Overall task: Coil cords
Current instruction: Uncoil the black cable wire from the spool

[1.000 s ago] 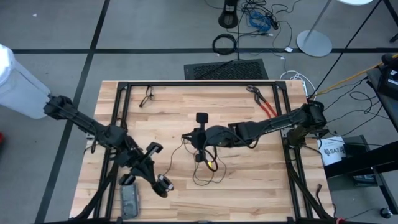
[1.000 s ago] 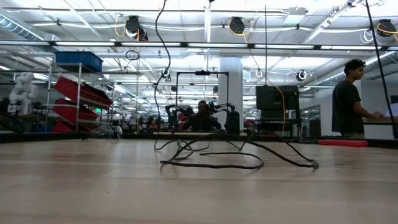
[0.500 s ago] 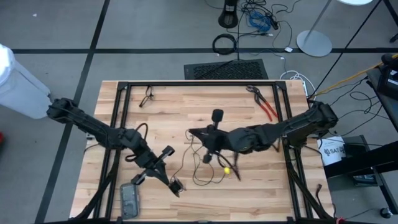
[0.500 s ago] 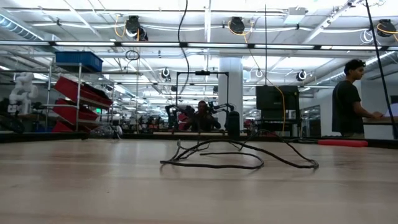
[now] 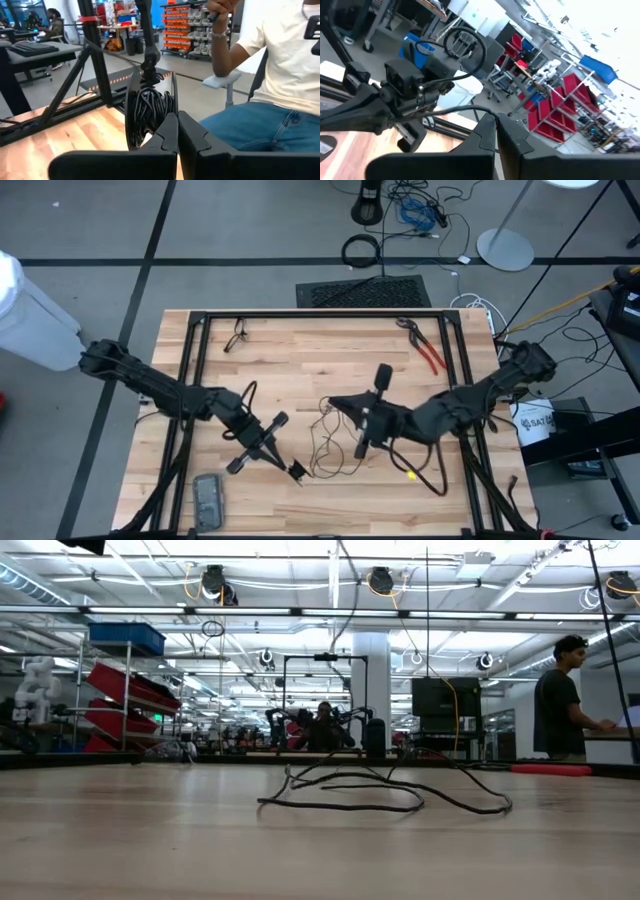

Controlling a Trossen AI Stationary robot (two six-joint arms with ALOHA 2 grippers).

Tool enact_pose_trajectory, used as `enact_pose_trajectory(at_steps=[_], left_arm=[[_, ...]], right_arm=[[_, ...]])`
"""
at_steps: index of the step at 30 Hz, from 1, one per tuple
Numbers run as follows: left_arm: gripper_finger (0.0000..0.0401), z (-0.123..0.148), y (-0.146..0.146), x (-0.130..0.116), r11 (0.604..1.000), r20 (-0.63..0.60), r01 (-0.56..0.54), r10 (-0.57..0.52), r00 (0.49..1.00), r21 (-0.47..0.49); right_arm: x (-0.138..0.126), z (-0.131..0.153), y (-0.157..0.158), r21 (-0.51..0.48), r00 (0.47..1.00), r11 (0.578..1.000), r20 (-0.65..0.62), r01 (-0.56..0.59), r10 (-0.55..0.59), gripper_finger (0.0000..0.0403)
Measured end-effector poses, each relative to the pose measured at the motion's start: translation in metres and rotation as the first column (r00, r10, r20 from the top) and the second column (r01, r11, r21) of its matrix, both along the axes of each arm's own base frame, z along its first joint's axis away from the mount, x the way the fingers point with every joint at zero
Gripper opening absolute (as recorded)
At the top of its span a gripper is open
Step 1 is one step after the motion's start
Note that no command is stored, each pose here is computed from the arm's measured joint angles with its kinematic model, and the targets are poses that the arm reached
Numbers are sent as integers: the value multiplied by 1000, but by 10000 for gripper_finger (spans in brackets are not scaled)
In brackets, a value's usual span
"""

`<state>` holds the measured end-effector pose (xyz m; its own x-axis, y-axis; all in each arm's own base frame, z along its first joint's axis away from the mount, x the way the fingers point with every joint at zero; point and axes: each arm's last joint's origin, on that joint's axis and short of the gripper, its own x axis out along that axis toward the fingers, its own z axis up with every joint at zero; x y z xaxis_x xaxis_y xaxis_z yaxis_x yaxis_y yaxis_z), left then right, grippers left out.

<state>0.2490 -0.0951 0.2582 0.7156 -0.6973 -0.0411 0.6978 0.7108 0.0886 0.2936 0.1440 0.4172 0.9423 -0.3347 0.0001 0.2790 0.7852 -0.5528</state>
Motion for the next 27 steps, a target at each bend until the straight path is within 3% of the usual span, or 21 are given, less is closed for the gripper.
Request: enact_pose_trajectory(at_steps=[6, 12, 22, 27], left_arm=[[0, 16, 5, -10, 1000, 61, -19, 20, 998, -19], [0, 51, 12, -38, 997, 210, -29, 44, 977, -76], [0, 105, 29, -112, 984, 488, 19, 70, 870, -176], [0, 112, 39, -135, 986, 543, -24, 113, 832, -168]], right_arm=[[-12, 1, 14, -50, 999, 998, -16, 44, -45, 0], [-17, 1, 22, -55, 999, 998, -19, 35, -36, 0], [-16, -18, 16, 18, 991, 998, -125, 56, -53, 0], [-9, -34, 4, 152, 966, 987, -246, -42, 79, 0]])
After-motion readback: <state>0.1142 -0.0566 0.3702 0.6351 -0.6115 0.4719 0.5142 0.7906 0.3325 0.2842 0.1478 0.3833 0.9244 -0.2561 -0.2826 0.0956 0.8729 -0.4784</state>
